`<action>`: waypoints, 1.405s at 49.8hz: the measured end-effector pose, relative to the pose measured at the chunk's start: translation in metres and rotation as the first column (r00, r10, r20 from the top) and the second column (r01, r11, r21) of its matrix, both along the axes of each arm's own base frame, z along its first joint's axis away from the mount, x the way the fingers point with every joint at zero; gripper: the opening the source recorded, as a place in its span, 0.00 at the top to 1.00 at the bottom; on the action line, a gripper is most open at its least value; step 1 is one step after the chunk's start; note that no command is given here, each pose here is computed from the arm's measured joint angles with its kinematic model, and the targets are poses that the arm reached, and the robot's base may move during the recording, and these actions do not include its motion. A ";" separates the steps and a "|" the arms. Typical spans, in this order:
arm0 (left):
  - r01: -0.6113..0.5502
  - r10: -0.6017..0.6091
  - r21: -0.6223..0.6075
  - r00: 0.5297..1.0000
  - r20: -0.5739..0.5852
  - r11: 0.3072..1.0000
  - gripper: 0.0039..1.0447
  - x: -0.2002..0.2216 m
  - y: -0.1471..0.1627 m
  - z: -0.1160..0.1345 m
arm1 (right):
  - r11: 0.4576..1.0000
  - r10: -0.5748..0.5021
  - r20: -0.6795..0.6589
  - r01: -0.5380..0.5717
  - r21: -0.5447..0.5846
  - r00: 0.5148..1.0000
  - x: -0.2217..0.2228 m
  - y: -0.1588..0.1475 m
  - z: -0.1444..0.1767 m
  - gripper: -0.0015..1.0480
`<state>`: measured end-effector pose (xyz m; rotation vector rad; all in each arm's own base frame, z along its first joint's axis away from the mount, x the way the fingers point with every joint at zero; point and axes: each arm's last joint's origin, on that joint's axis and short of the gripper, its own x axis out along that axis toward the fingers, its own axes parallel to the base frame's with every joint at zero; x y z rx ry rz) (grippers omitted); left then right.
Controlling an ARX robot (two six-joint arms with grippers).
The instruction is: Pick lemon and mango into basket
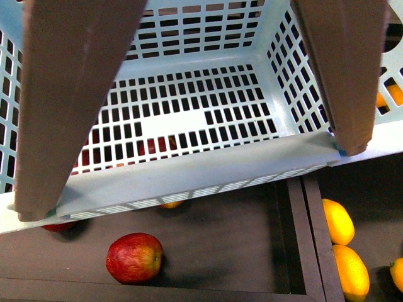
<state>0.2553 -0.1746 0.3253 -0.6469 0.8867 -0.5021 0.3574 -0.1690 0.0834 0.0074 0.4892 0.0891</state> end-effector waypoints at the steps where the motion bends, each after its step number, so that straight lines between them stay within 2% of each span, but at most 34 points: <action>1: -0.001 0.001 0.000 1.000 0.000 1.000 0.74 0.000 0.000 0.000 | 1.000 0.009 0.008 -0.009 0.009 1.000 -0.004 0.003 0.005 0.34; 15: -0.003 0.003 0.001 1.000 0.001 1.000 0.74 0.000 0.000 0.000 | 0.989 0.078 0.138 -0.094 0.111 0.987 -0.066 0.060 0.083 0.34; 23: -0.003 0.003 0.002 1.000 0.001 1.000 0.74 0.000 0.000 0.000 | 0.978 0.104 0.265 -0.148 0.150 0.959 -0.086 0.097 0.139 0.34; 29: -0.003 0.003 0.001 1.000 0.001 1.000 0.74 0.000 0.000 0.000 | 0.965 0.118 0.328 -0.187 0.185 0.937 -0.095 0.123 0.165 0.34; 34: -0.003 0.003 0.001 1.000 0.001 1.000 0.74 0.000 0.000 0.000 | 0.946 0.149 0.388 -0.246 0.213 0.910 -0.104 0.160 0.186 0.34; 47: -0.004 0.004 0.002 1.000 0.002 1.000 0.74 0.000 0.000 0.000 | 0.908 0.252 0.355 -0.346 0.234 0.900 -0.107 0.238 0.183 0.34; 60: -0.003 0.003 0.002 1.000 0.001 1.000 0.74 0.000 0.000 0.000 | 0.867 0.340 0.309 -0.423 0.262 0.888 -0.117 0.279 0.170 0.34; 67: -0.002 0.002 0.001 1.000 0.001 1.000 0.74 0.000 0.000 0.000 | 0.855 0.375 0.283 -0.447 0.263 0.883 -0.124 0.287 0.161 0.34; 70: -0.003 0.003 0.001 1.000 0.001 1.000 0.74 0.000 0.000 0.000 | 0.857 0.374 0.274 -0.444 0.263 0.886 -0.125 0.287 0.158 0.28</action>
